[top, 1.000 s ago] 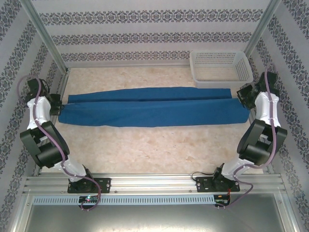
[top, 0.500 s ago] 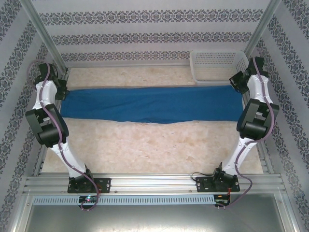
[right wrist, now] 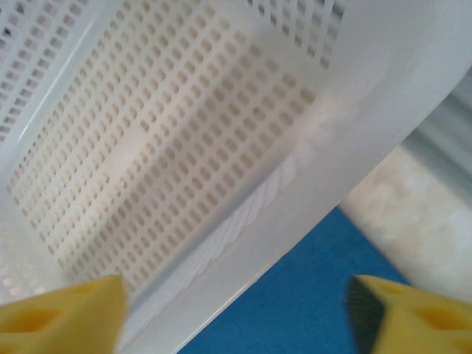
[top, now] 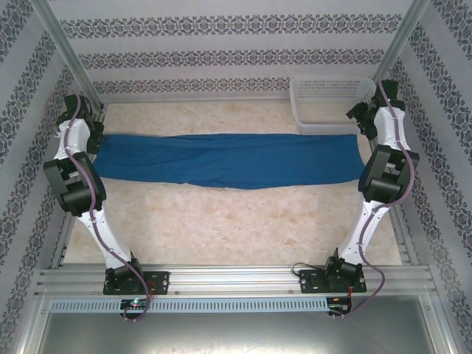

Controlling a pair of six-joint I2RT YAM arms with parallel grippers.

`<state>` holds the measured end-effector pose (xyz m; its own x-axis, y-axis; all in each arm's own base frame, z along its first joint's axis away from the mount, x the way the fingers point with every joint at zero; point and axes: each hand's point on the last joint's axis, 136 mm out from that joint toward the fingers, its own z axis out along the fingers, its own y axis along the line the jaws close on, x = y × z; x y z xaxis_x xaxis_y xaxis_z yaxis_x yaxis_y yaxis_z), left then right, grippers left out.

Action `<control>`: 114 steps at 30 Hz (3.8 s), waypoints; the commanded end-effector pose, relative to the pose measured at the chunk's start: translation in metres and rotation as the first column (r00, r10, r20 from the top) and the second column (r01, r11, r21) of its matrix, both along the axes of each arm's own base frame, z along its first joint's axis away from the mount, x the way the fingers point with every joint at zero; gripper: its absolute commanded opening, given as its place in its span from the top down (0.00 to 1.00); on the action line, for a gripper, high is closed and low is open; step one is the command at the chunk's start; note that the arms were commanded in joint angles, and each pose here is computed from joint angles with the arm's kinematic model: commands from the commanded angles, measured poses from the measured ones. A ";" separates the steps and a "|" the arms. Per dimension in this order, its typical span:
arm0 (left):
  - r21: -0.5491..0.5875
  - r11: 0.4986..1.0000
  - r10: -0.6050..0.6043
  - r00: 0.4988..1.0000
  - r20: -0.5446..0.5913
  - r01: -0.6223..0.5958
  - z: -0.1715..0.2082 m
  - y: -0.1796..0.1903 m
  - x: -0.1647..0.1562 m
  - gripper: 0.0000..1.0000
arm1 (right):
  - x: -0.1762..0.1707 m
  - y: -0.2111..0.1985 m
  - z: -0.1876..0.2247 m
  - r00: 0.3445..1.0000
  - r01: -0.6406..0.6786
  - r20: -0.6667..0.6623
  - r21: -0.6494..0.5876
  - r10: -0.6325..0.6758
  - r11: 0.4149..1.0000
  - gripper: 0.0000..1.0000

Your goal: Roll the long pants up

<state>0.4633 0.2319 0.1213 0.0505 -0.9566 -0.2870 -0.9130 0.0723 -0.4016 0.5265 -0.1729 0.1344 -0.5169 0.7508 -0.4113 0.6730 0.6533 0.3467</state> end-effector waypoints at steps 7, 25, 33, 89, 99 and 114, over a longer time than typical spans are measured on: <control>0.085 0.993 -0.074 0.996 -0.040 0.077 0.036 -0.026 -0.043 1.00 | -0.031 0.057 0.049 0.974 -0.212 0.050 -0.163 0.223 0.964 1.00; -0.051 0.982 -0.187 0.939 -0.289 0.180 -0.101 -0.091 -0.039 1.00 | -0.072 0.123 -0.080 0.873 -0.432 -0.245 0.015 0.422 0.902 1.00; -0.044 0.990 -0.141 0.896 -0.422 0.135 -0.097 -0.090 -0.089 1.00 | -0.100 0.145 -0.104 0.830 -0.449 -0.306 0.129 0.466 0.884 1.00; -0.045 0.965 -0.264 0.948 -0.177 0.260 -0.031 -0.115 -0.129 0.00 | -0.172 0.050 -0.111 0.709 -0.455 -0.512 0.192 0.484 0.870 0.09; -0.049 0.963 -0.269 0.947 -0.174 0.264 -0.034 -0.115 -0.128 0.00 | -0.161 0.068 -0.125 0.695 -0.467 -0.509 0.219 0.508 0.857 0.09; -0.064 0.961 -0.275 0.949 -0.156 0.268 -0.036 -0.118 -0.122 0.00 | -0.157 0.024 -0.088 0.716 -0.452 -0.549 0.105 0.431 0.886 0.07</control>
